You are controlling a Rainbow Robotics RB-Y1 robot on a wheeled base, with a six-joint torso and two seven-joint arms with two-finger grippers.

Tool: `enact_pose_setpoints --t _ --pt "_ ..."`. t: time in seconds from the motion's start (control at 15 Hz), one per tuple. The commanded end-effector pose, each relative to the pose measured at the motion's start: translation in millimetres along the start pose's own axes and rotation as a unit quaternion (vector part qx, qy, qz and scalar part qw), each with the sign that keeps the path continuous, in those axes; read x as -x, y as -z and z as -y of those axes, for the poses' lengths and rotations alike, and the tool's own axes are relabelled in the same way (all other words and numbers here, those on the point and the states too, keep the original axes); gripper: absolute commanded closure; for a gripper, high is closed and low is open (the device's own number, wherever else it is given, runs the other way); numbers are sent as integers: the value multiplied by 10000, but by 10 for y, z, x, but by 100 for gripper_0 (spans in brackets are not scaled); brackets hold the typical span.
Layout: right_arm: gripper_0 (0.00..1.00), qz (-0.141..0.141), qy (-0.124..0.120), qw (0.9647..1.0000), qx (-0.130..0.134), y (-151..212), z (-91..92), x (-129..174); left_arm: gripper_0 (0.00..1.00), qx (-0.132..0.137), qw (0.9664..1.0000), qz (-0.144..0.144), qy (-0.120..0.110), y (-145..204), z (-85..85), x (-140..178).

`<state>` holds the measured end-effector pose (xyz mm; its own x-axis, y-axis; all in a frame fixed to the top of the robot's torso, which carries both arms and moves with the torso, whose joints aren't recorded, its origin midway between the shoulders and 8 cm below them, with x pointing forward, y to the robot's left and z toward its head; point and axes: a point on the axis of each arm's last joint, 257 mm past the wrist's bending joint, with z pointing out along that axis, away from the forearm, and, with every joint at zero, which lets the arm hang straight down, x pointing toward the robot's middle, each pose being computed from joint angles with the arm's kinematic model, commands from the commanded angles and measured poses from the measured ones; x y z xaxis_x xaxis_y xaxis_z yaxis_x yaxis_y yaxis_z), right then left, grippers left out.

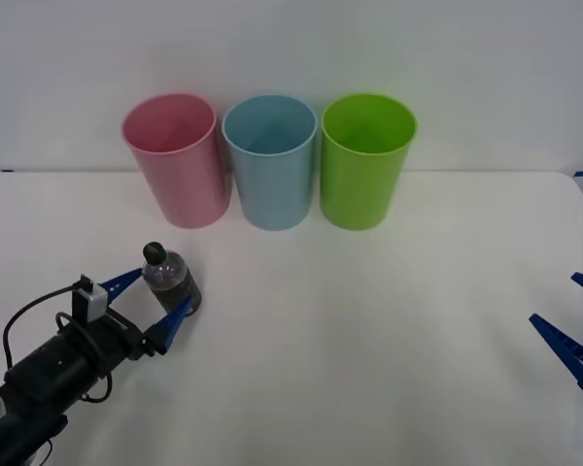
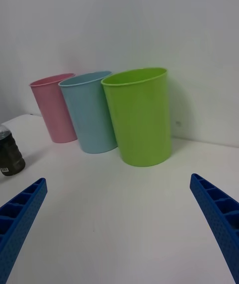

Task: Grasp the object on the table and drop it into the matching bin: aluminum can to the light blue bin, PET bottle to the pink bin.

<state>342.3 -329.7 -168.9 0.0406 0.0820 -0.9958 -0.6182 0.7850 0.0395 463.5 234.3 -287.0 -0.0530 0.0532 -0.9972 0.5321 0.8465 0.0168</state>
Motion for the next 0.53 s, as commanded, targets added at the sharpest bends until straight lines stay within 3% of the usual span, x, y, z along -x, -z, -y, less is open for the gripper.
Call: enact_pose_setpoints --t 0.07,0.53 --pt "0 0 0 10000 0 0 0 0 0 -65 10000 -4 11 -133 4 -21" --pt "0 0 0 10000 0 0 0 0 0 -87 10000 -32 11 -284 39 -35"
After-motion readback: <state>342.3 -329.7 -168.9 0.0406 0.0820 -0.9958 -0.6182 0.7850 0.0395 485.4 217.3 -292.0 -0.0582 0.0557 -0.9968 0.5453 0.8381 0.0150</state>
